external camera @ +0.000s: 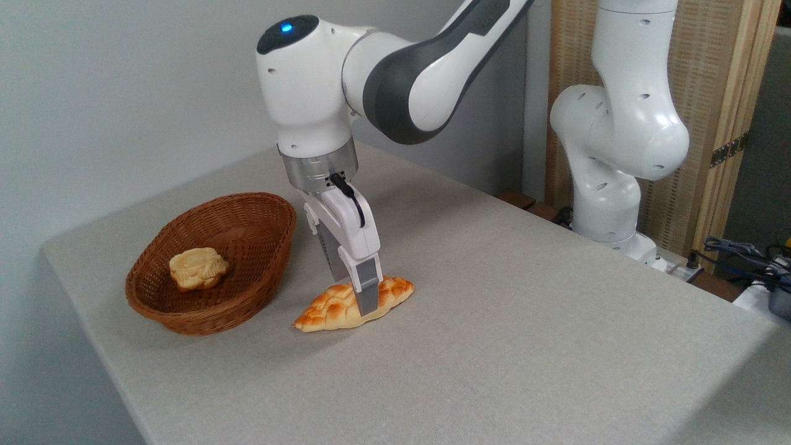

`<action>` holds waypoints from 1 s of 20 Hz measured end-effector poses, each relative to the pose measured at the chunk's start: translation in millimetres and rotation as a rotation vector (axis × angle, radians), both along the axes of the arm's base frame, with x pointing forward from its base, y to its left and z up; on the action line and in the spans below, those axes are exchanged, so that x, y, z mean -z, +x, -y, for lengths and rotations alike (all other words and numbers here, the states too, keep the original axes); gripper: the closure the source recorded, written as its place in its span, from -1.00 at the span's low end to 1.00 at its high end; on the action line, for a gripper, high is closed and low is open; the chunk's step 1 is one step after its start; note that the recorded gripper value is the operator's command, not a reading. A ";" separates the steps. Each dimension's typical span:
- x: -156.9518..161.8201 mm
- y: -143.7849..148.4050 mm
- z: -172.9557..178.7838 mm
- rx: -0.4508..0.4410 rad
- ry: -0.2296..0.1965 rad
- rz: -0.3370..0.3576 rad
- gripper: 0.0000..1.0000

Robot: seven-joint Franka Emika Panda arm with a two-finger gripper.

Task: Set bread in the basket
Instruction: 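Lower the gripper onto the glazed bread roll and close on it, then lift the gripped roll and carry it over the wicker basket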

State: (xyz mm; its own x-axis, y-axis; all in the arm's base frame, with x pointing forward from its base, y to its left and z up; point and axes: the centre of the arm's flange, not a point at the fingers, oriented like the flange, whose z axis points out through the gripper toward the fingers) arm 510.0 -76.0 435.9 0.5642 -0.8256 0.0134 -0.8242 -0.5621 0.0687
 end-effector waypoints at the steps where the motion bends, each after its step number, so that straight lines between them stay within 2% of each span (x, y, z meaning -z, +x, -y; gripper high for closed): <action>1: 3.4 -1.0 2.1 0.004 0.000 0.001 -1.00; 8: 22.1 0.6 9.4 0.016 0.006 -0.016 -1.00; 9: 24.6 1.2 11.3 0.019 0.007 -0.017 -0.92; 12: 28.6 1.1 16.8 0.029 0.008 -0.023 -0.19; 13: 29.3 1.2 17.7 0.030 0.008 -0.024 -0.11; 20: 29.3 1.1 19.3 0.033 0.007 -0.023 -0.10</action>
